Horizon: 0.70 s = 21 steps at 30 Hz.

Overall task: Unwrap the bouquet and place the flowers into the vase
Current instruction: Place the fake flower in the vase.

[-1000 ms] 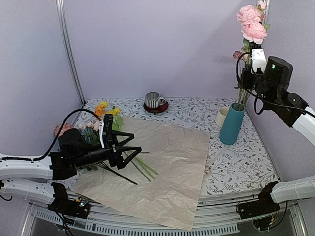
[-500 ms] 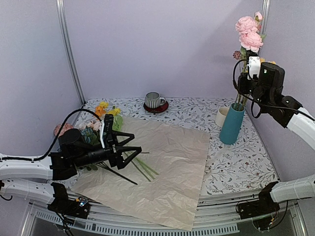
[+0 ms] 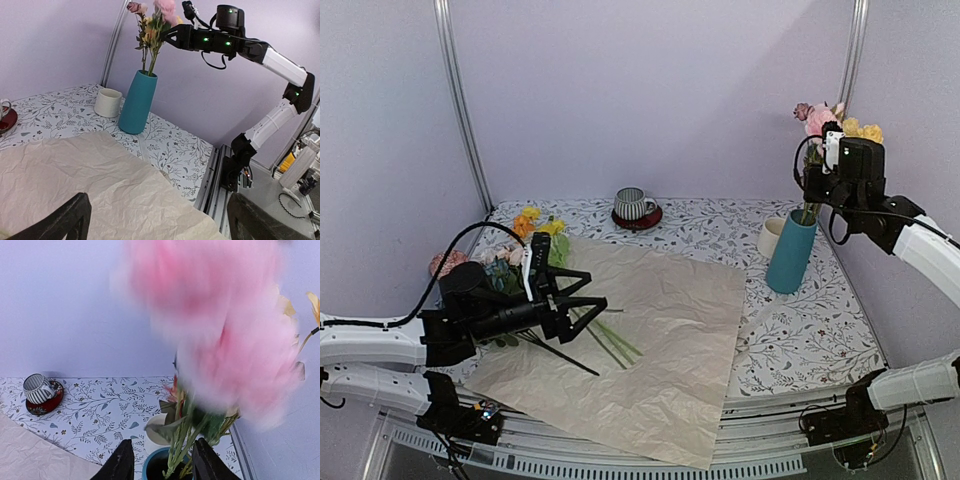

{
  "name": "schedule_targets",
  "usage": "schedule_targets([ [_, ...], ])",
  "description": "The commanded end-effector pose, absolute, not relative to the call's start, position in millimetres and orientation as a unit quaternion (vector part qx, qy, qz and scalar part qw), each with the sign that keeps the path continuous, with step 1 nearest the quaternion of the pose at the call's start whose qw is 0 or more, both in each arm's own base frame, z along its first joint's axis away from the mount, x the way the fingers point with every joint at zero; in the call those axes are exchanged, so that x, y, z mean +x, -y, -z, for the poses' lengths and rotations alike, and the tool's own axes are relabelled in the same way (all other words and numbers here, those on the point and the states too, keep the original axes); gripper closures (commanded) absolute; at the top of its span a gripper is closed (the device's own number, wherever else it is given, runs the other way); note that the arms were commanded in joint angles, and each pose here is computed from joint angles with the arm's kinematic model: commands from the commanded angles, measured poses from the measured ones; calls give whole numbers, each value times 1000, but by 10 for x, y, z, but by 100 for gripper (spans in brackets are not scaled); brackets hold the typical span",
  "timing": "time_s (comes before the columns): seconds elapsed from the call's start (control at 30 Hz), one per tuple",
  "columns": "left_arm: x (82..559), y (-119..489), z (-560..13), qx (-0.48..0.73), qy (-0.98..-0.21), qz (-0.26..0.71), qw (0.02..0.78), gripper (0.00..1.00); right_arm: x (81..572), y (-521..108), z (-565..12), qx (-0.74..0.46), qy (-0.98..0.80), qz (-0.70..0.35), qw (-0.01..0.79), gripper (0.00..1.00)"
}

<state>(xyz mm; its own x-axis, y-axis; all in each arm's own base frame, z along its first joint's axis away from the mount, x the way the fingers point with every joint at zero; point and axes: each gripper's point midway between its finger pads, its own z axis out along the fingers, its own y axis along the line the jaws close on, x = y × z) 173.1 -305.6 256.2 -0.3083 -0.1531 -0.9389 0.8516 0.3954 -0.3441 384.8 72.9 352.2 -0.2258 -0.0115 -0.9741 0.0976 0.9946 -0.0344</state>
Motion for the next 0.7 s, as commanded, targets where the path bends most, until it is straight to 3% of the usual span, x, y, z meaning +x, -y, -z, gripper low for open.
schedule_targets([
  [0.0,1806,3053,-2476,256,-673,458,521,3,3743,-733,-3620,33,-778,18,627,57],
  [0.3,1878,3024,-2458,243,-686,442,524,3,3517,-788,-3649,15,-800,-18,600,39],
  [0.67,2030,2869,-2383,188,-710,415,537,2,2904,-1568,-4036,-158,-766,-237,576,40],
])
